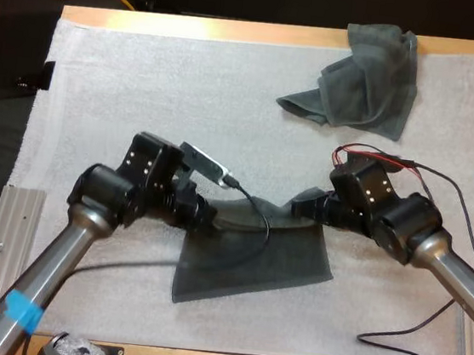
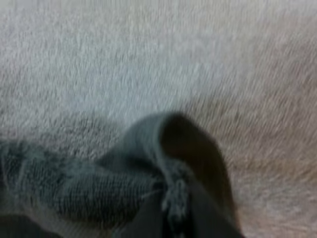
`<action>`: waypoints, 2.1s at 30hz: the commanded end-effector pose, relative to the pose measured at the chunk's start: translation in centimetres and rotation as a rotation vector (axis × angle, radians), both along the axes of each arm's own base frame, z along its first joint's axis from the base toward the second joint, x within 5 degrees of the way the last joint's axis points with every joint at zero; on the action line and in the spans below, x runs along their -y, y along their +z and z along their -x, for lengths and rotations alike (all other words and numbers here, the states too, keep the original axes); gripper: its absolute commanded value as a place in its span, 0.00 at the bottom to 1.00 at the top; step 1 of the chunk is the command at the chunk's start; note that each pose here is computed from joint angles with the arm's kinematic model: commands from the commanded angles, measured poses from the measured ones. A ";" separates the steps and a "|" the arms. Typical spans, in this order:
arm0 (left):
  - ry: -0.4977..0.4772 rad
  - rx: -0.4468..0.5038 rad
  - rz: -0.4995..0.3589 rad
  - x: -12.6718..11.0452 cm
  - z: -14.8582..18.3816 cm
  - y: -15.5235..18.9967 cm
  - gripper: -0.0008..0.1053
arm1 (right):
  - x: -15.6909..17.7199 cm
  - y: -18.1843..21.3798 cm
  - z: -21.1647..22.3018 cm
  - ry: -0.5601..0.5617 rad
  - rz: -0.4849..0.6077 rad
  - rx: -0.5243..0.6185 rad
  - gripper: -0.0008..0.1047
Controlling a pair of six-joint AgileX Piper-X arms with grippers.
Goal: Pick towel from pile, fold and stack
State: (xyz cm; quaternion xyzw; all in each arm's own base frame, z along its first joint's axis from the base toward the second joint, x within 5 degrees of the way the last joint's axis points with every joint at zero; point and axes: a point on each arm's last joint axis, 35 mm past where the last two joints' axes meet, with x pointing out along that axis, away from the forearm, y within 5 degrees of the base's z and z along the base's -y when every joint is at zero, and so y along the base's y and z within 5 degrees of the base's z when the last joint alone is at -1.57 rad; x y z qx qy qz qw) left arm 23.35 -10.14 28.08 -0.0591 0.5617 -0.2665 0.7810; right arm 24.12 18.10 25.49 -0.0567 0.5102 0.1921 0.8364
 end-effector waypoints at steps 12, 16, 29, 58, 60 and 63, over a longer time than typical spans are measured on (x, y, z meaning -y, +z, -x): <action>0.111 -0.101 0.036 -2.7 -4.3 -4.3 0.01 | -1.1 -4.0 -3.4 -0.183 -0.120 -0.065 0.02; 0.149 -0.102 0.038 -3.6 -5.3 -5.2 0.01 | -1.1 -4.9 -4.2 -0.230 -0.150 -0.073 0.02; 0.212 -0.107 0.068 -5.5 -7.0 -6.9 0.44 | -1.6 -6.8 -6.4 -0.292 -0.260 -0.061 0.13; 0.530 -0.101 0.371 -9.6 -9.3 -5.7 0.60 | -3.1 -4.4 -7.9 -0.028 -0.493 0.099 0.62; 0.536 -0.114 0.468 -11.0 -9.3 -5.4 0.60 | -3.0 -4.4 -7.6 -0.002 -0.486 0.070 0.62; 0.519 -0.134 0.568 -12.5 -9.1 -5.2 0.60 | -2.7 -4.3 -7.1 0.007 -0.454 0.043 0.62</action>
